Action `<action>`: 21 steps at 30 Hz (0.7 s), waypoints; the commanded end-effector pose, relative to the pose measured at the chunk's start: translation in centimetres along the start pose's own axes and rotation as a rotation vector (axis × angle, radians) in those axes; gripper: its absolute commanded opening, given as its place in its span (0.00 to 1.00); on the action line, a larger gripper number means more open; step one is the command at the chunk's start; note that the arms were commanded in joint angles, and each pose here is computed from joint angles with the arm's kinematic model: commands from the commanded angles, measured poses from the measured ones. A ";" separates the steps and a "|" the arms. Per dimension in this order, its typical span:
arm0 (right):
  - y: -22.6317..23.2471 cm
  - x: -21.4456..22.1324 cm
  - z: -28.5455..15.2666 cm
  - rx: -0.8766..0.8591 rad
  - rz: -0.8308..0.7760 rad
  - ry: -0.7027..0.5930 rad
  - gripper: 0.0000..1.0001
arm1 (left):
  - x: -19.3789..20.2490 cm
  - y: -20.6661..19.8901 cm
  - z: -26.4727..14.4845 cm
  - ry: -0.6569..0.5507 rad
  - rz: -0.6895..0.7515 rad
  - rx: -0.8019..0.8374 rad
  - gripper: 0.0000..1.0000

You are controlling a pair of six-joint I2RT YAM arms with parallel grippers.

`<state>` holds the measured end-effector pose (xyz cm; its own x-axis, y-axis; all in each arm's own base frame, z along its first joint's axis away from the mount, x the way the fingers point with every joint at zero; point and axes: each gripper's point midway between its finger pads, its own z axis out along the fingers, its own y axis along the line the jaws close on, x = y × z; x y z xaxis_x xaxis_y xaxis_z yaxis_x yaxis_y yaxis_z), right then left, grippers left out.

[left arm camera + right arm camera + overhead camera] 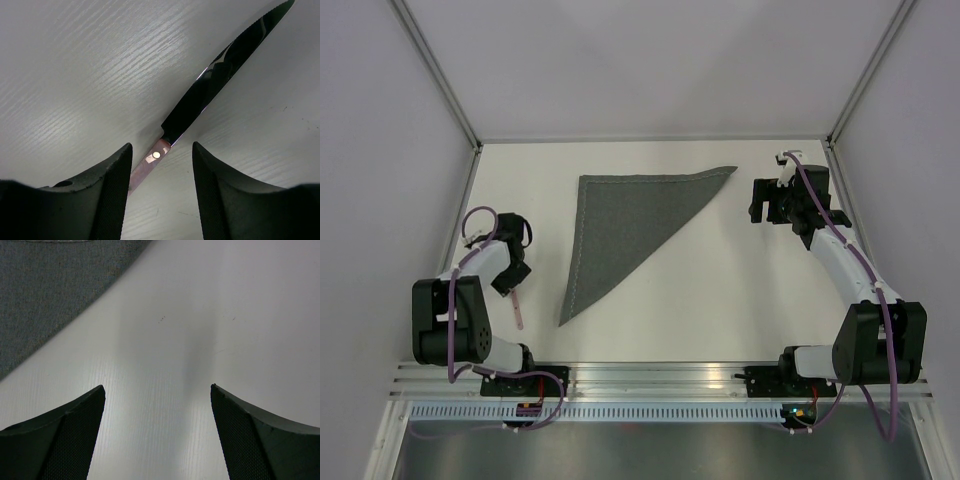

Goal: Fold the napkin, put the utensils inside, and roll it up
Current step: Grab a utensil with the left arm

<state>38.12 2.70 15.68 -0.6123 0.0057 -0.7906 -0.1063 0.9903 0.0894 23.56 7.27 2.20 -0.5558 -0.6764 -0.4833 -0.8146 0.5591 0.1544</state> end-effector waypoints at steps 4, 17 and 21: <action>-0.4 -0.5 0.2 0.019 -0.003 -0.006 0.91 | -0.4 -1.4 0.4 0.017 0.008 0.038 0.54; -1.7 -0.4 0.1 0.045 0.019 -0.004 0.91 | -0.8 -3.4 1.2 0.040 0.034 0.059 0.51; -1.8 -0.3 0.2 0.049 0.021 -0.003 0.91 | -1.6 -4.2 1.3 0.035 0.052 0.076 0.46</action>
<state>38.26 1.27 15.13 -0.6234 0.0268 -0.7815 -0.0660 0.9940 0.0868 27.32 7.00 1.63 -0.5643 -0.6743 -0.4763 -0.8017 0.5852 0.1214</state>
